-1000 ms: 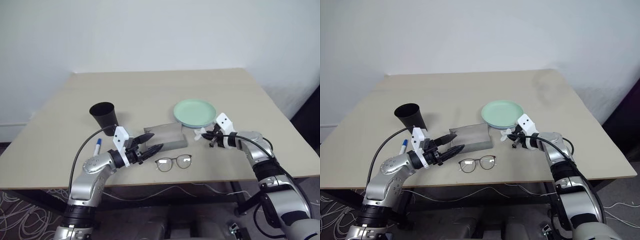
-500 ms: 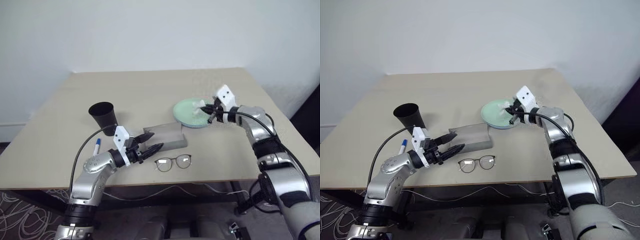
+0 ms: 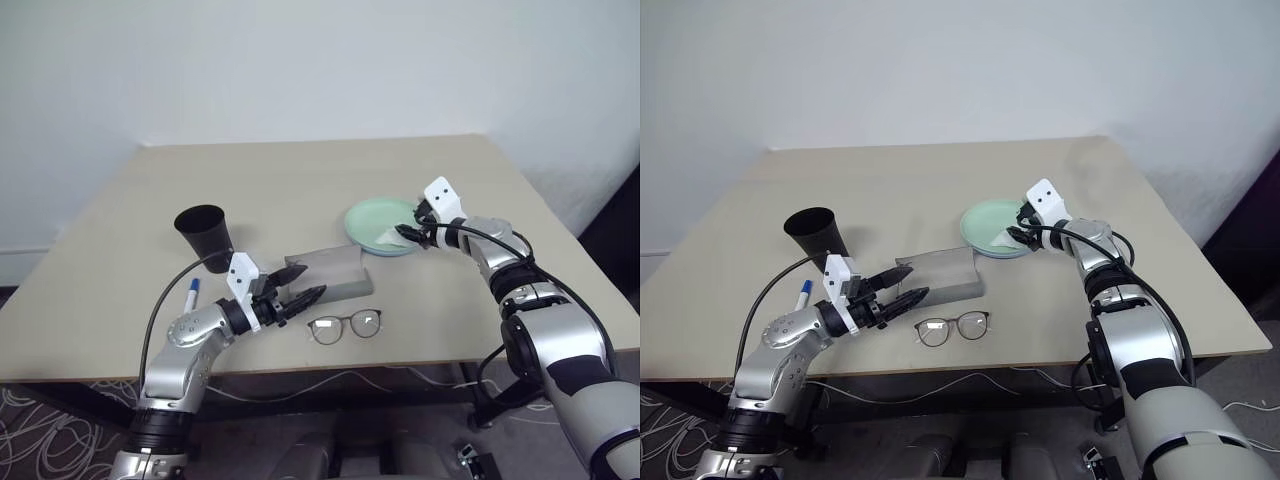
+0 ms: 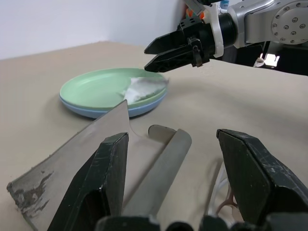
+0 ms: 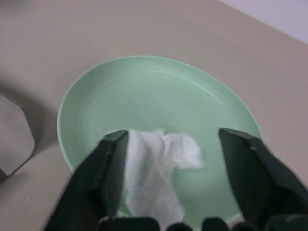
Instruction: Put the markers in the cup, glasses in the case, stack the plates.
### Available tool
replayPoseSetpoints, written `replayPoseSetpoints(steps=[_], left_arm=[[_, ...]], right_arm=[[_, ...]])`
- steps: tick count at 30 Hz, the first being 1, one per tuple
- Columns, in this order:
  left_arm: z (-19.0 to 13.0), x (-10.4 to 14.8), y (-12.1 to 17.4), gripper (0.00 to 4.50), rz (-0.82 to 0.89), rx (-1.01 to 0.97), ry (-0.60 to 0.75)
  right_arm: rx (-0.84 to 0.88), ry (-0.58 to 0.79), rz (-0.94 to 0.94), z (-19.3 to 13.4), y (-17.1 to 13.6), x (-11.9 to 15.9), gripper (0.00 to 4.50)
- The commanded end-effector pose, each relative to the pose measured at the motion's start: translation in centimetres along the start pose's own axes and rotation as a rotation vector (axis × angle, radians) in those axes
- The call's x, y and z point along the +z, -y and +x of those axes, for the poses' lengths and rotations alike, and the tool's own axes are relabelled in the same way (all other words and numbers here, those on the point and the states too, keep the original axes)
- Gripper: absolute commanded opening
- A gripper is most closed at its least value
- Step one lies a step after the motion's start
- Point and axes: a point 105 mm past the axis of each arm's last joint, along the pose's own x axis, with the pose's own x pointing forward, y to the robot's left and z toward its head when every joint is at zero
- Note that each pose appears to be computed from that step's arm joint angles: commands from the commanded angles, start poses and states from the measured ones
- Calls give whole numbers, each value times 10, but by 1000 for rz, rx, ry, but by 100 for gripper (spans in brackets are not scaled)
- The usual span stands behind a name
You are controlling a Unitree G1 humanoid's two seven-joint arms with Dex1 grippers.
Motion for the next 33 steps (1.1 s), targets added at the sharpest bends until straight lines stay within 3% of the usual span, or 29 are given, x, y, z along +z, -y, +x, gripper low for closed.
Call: replayPoseSetpoints(steps=[1,8,16,24,33], left_arm=[[-1,15,-1,308,55,1,36],[-1,14,0,308,57,-5,24],[1,17,-1,308,80,-92,-32],[9,17,4,308,103,-358,-193],[26,14,2,308,213,-579,-376]], right_arm=[[-21,77,-27,0,6,23,442],[13,169,-20,-13,10,29,442],[161,205,-91,-54,-9,-9,442],[185,142,-34,-80,-30,-48,442],[128,148,12,-87,-38,-58,442]])
